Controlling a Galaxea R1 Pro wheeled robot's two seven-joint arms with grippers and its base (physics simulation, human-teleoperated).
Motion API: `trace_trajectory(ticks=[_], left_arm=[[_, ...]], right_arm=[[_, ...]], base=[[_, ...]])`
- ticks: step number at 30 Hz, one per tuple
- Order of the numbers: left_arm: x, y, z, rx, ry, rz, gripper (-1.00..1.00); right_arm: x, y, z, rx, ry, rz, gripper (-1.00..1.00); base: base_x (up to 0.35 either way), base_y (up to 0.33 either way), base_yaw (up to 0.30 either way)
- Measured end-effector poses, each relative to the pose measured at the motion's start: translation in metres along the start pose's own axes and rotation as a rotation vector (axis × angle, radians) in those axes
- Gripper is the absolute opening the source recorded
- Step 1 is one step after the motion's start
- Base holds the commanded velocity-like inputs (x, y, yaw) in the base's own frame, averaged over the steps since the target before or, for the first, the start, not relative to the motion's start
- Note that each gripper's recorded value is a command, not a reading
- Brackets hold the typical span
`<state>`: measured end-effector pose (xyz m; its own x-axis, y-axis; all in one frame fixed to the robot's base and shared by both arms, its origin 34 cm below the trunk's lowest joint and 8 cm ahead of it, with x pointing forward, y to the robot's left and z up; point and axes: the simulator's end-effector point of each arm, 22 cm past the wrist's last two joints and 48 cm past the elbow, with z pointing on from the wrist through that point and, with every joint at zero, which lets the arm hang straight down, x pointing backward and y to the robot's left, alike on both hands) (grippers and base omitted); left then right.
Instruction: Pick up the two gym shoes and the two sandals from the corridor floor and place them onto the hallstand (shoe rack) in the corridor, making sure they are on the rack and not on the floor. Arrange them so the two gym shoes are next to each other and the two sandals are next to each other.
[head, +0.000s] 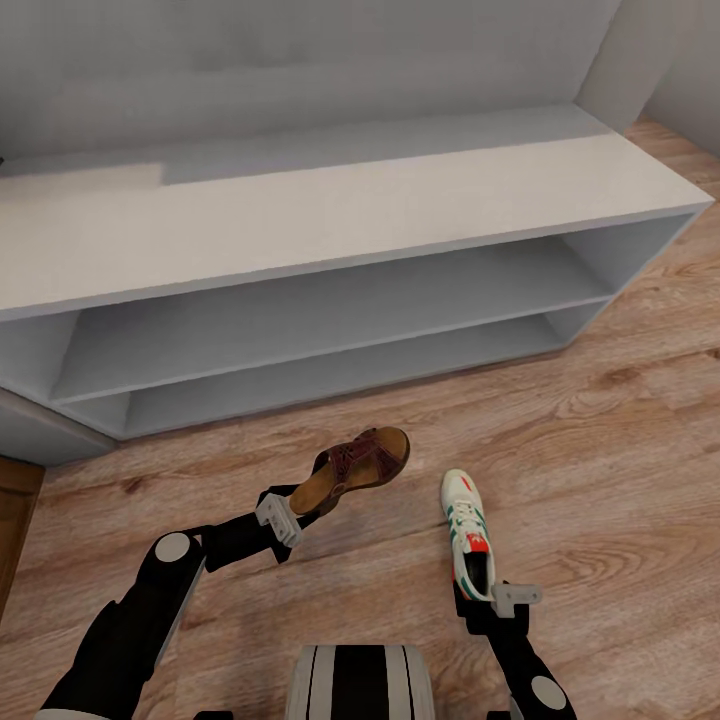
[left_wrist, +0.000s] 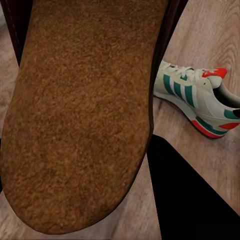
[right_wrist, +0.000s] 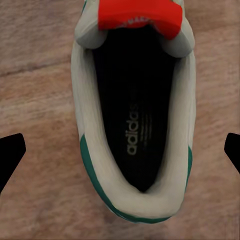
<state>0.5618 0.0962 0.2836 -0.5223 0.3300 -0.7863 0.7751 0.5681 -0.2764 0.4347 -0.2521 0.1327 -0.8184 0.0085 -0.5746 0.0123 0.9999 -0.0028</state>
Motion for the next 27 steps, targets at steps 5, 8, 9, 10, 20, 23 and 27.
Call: trace_trajectory(ticks=[5,8,9,10,20,23,27], left_arm=[[0.000,0.000,0.000,0.000,0.000,0.000,-1.00],[0.000,0.000,0.000,0.000,0.000,-0.001,-1.00],[0.001,0.000,0.000,0.000,0.001,-0.001,-1.00],[0.001,0.000,0.000,0.001,0.001,-0.001,-1.00],[0.026,-0.002,0.009,0.016,0.030,-0.037,-1.00],[0.034,-0.003,0.012,0.022,0.039,-0.050,-1.00],[0.045,-0.005,0.016,0.029,0.051,-0.066,-1.00]], right_arm=[[0.000,0.000,0.000,0.000,0.001,0.000,1.00],[0.000,0.000,0.000,0.000,0.001,0.000,1.00],[0.001,0.000,0.000,0.000,0.002,0.000,1.00],[0.001,0.000,0.000,0.000,0.002,0.000,1.00],[0.026,0.000,0.004,0.000,0.051,0.000,1.00],[0.035,0.000,0.005,0.001,0.067,-0.001,1.00],[0.046,0.000,0.006,0.001,0.089,-0.001,1.00]], base=[[0.004,0.000,0.000],[0.000,0.000,0.000],[0.000,0.000,0.000],[0.000,0.000,0.000],[0.000,0.000,0.000],[0.000,0.000,0.000],[0.000,0.000,0.000]])
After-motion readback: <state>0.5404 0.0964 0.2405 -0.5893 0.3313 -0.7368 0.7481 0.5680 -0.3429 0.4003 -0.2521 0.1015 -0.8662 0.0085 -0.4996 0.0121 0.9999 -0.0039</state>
